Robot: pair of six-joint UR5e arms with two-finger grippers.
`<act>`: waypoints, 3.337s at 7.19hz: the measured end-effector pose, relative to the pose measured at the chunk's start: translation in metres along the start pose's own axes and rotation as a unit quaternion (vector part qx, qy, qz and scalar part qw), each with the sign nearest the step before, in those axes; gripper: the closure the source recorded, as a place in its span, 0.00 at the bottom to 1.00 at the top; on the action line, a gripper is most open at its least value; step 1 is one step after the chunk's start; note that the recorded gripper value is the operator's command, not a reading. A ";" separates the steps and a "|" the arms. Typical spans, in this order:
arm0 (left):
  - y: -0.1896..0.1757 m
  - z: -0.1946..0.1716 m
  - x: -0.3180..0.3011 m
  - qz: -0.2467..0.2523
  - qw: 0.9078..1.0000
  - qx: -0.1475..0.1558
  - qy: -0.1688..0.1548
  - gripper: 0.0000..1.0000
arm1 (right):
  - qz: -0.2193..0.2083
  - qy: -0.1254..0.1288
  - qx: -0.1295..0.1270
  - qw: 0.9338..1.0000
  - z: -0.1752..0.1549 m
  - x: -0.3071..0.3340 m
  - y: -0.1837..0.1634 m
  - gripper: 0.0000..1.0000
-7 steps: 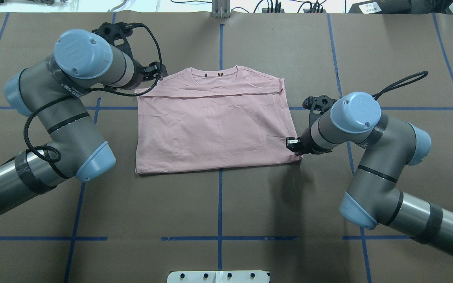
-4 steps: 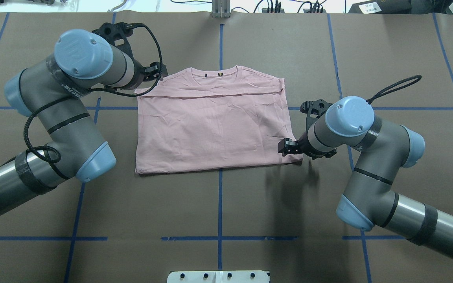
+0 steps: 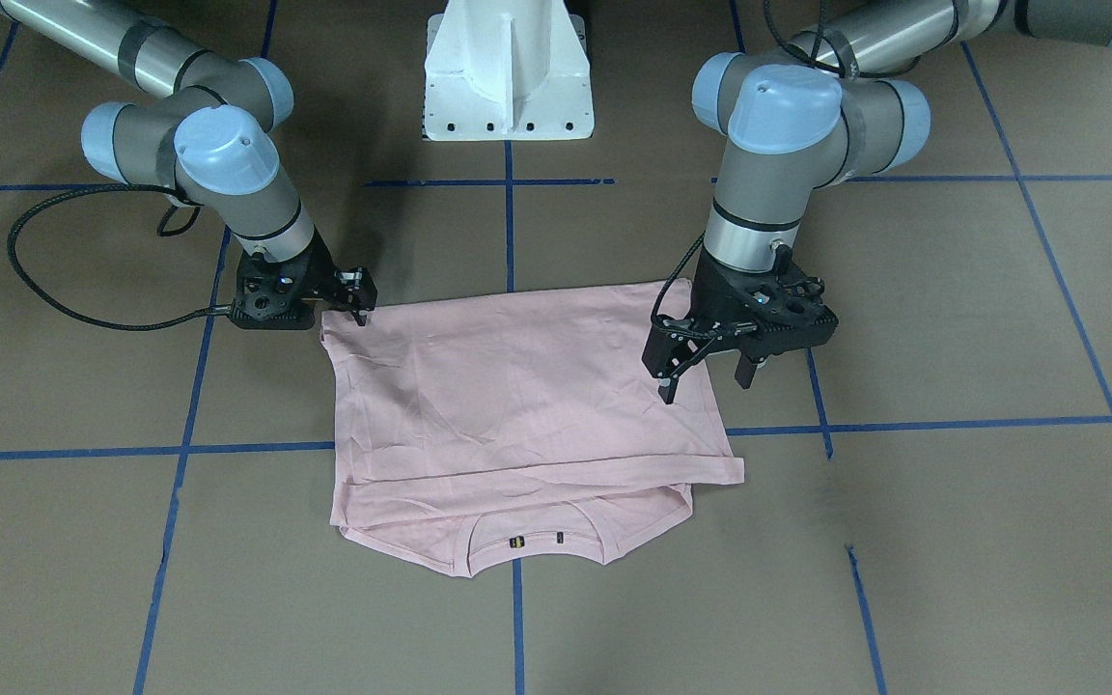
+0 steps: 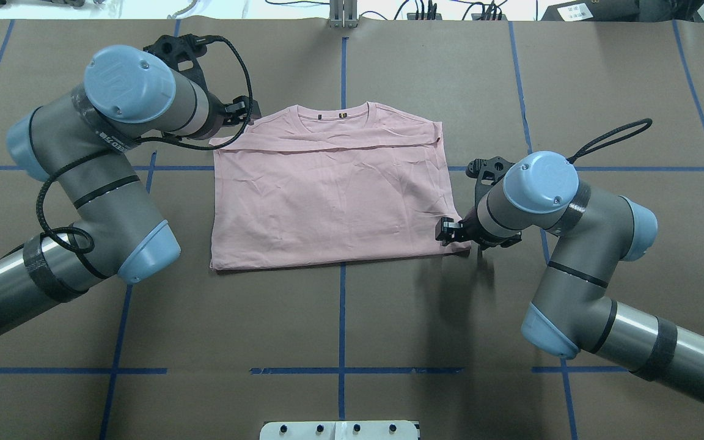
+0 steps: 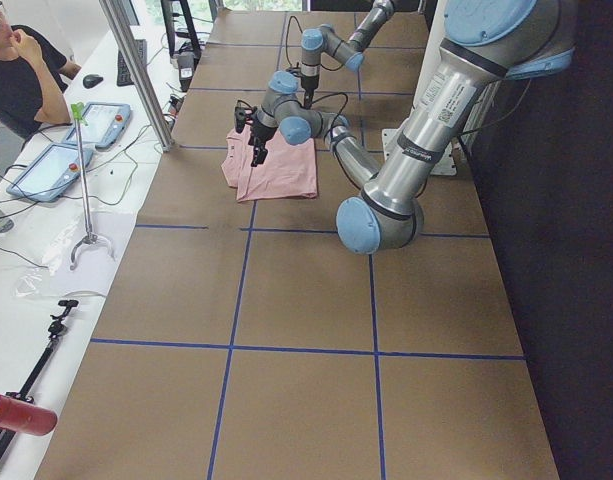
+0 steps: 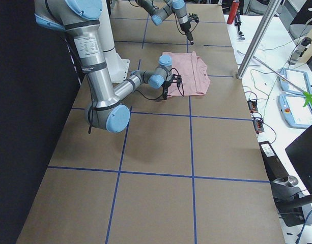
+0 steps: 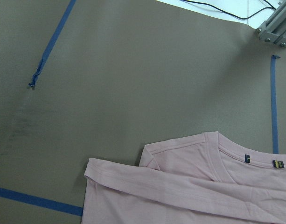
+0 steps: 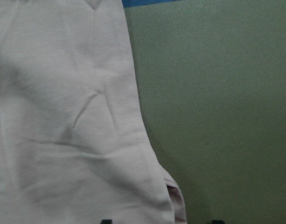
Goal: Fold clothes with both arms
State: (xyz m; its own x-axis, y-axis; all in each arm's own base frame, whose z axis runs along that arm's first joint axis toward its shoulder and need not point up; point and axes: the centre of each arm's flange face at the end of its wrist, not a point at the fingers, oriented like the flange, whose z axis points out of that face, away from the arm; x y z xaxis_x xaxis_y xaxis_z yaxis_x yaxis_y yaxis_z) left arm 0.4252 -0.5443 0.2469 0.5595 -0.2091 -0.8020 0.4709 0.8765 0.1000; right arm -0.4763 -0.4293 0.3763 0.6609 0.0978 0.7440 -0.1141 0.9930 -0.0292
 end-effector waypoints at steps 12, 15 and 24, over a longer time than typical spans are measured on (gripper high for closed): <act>0.006 -0.003 0.009 -0.005 1.000 -0.002 0.007 0.00 | 0.018 -0.001 -0.026 1.000 -0.059 0.073 0.038 1.00; 0.023 -0.001 0.016 -0.013 1.000 -0.009 0.011 0.00 | 0.012 0.014 -0.129 0.992 -0.076 0.129 0.124 1.00; 0.203 0.002 0.048 -0.132 0.986 -0.101 -0.009 0.01 | 0.092 -0.024 -0.115 0.989 -0.108 0.068 0.172 0.00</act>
State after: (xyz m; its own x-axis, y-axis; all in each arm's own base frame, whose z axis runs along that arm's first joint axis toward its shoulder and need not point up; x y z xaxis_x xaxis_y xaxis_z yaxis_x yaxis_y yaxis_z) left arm 0.5491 -0.3777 0.2299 0.4483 -0.4483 -0.7734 0.4578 0.8582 -0.2321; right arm -0.3714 -0.2449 0.3498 0.6087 0.2811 0.7420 -0.0544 0.9477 -0.3145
